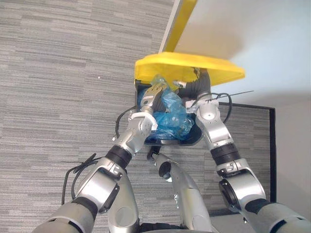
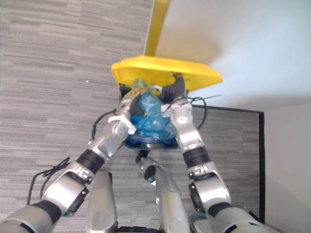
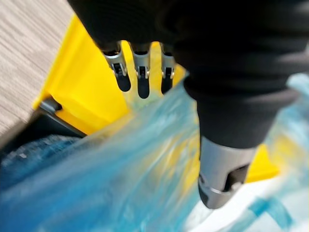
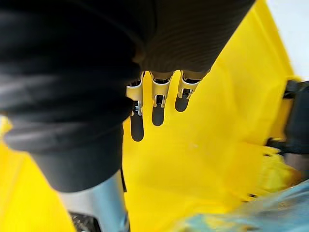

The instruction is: Gather rubbish on tea table into small bin, then transfer packed bag to large trash can.

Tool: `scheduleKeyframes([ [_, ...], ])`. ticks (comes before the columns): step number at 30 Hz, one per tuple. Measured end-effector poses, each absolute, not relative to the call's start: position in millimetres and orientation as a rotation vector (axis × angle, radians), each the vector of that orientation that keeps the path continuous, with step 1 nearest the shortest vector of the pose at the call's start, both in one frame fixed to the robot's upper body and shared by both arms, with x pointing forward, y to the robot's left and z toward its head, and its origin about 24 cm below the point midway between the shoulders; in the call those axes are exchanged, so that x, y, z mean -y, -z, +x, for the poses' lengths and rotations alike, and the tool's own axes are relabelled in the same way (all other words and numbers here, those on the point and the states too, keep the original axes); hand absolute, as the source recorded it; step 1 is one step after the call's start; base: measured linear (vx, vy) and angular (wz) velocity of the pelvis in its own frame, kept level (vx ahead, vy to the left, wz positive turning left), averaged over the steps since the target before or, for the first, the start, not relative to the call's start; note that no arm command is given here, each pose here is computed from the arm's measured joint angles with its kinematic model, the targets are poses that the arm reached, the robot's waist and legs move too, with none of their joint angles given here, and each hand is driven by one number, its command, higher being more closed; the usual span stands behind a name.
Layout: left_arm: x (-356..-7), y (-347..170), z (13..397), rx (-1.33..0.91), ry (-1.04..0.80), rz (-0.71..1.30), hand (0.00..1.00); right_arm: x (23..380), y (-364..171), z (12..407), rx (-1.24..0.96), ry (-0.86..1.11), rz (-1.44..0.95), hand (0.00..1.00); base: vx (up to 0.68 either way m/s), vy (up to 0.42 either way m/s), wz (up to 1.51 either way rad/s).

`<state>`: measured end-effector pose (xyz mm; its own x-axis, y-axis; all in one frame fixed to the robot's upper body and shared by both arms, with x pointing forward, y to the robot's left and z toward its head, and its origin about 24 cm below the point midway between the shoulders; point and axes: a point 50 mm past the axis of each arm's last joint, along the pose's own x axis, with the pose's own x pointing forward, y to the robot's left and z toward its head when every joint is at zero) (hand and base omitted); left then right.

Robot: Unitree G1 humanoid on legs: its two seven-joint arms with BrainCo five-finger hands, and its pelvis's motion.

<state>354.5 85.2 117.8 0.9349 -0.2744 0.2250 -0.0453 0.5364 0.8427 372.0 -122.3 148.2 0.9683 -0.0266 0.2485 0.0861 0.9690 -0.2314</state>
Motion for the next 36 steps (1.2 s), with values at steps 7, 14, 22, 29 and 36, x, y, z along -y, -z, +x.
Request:
scheduleKeyframes([
  [7, -171, -56, 315, 0.056, -0.057, 0.720, 0.00, 143, -78, 361, -0.018, 0.063, -0.332, 0.00, -0.04, 0.019, 0.08],
  [14, -239, 48, 235, -0.441, -0.260, 0.503, 0.00, 155, -36, 341, -0.165, 0.064, -0.351, 0.00, -0.02, 0.022, -0.02],
  [22, -238, 120, 159, -0.838, -0.336, 0.337, 0.00, 139, 20, 298, -0.332, 0.010, -0.308, 0.00, -0.13, 0.067, -0.22],
  [29, -239, 131, 134, -0.922, -0.361, 0.297, 0.00, 141, 115, 185, -0.746, 0.032, -0.242, 0.00, -0.12, -0.115, -0.09],
  [36, -212, 141, 130, -0.959, -0.383, 0.132, 0.00, 181, 152, 118, -1.044, 0.257, -0.156, 0.00, -0.04, -0.034, -0.23],
])
